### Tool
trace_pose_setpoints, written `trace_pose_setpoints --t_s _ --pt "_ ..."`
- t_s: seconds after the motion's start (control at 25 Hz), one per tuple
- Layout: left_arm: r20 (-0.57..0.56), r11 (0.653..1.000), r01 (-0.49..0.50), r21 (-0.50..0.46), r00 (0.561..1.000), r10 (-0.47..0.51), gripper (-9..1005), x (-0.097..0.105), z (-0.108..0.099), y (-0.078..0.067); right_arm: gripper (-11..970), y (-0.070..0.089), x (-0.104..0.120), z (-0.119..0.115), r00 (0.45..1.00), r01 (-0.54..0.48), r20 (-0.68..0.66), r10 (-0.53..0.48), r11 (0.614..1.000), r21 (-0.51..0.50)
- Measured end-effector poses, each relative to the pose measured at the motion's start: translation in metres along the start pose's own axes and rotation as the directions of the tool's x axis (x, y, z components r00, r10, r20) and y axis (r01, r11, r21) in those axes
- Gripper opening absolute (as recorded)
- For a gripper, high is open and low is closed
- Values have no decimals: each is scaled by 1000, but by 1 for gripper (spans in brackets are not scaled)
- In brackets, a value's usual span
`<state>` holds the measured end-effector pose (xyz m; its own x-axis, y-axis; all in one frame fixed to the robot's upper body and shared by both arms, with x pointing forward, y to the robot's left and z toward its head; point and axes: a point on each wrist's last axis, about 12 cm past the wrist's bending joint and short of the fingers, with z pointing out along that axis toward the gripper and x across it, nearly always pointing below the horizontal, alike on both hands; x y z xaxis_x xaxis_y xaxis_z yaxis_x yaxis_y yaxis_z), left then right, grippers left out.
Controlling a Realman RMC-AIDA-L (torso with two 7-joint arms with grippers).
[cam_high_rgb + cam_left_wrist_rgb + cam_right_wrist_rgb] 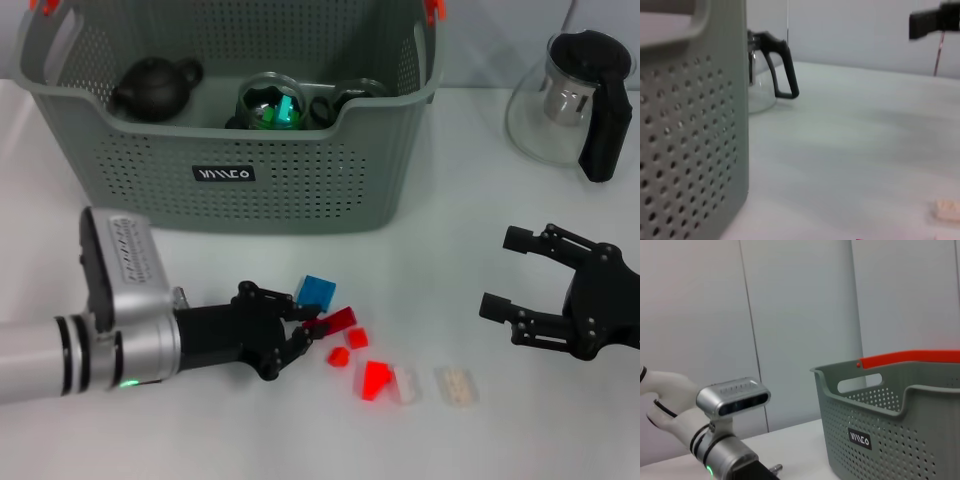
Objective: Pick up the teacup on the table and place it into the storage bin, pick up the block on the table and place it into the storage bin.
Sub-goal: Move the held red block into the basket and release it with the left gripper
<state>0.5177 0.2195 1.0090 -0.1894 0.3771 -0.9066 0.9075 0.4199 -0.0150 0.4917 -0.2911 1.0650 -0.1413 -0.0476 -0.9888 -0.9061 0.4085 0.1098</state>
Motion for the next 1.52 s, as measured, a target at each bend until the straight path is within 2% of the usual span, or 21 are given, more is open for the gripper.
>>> trace_pose_setpoints --t_s 0.12,0.32,0.36,0.4,0.48,0.64,0.72,0.76,0.8,0.92,1.04,1.2,1.28,1.36,1.52 --pt "29 999 31 10 999 -31 171 -7 -15 6 923 0 0 0 1000 0 1 0 1000 0" --pt "88 995 77 61 993 -82 172 -24 -53 19 923 2 -1 0 1000 0 9 0 1000 -12" --pt "88 995 77 61 993 -82 172 -24 -53 19 923 2 -1 0 1000 0 10 1 1000 -15" --pt "141 992 81 97 985 -95 172 -36 -73 25 923 2 -1 0 1000 0 13 0 1000 -17" --pt "204 988 71 139 974 -98 172 -46 -88 27 923 2 -2 0 1000 0 14 0 1000 -19" --pt "313 979 48 198 943 -110 171 -70 -112 35 923 2 -2 1 1000 1 15 -1 1000 -21" --pt "353 979 51 199 928 -120 172 -85 -119 43 923 2 -2 2 1000 2 17 -2 1000 -24" --pt "382 980 64 189 915 -133 172 -99 -123 53 923 2 -3 3 1000 3 17 -2 1000 -25" --pt "382 980 64 189 915 -133 173 -99 -123 53 923 2 -3 3 1000 3 18 -3 1000 -26" --pt "384 980 109 164 909 -165 175 -131 -121 77 923 2 -4 6 1000 7 20 -7 999 -33" --pt "330 977 180 117 920 -209 177 -157 -109 98 923 1 -5 7 1000 11 21 -10 999 -37" --pt "211 964 262 -30 945 -251 179 -193 -77 126 923 0 -7 8 1000 15 24 -14 999 -43" --pt "173 961 266 -71 952 -251 180 -199 -69 131 923 0 -7 9 1000 16 26 -15 999 -44" --pt "99 953 258 -157 964 -245 181 -205 -57 138 922 -1 -8 10 999 20 28 -19 999 -47" --pt "-71 932 170 -321 977 -203 184 -204 -30 144 922 -2 -11 13 999 27 31 -25 998 -56"
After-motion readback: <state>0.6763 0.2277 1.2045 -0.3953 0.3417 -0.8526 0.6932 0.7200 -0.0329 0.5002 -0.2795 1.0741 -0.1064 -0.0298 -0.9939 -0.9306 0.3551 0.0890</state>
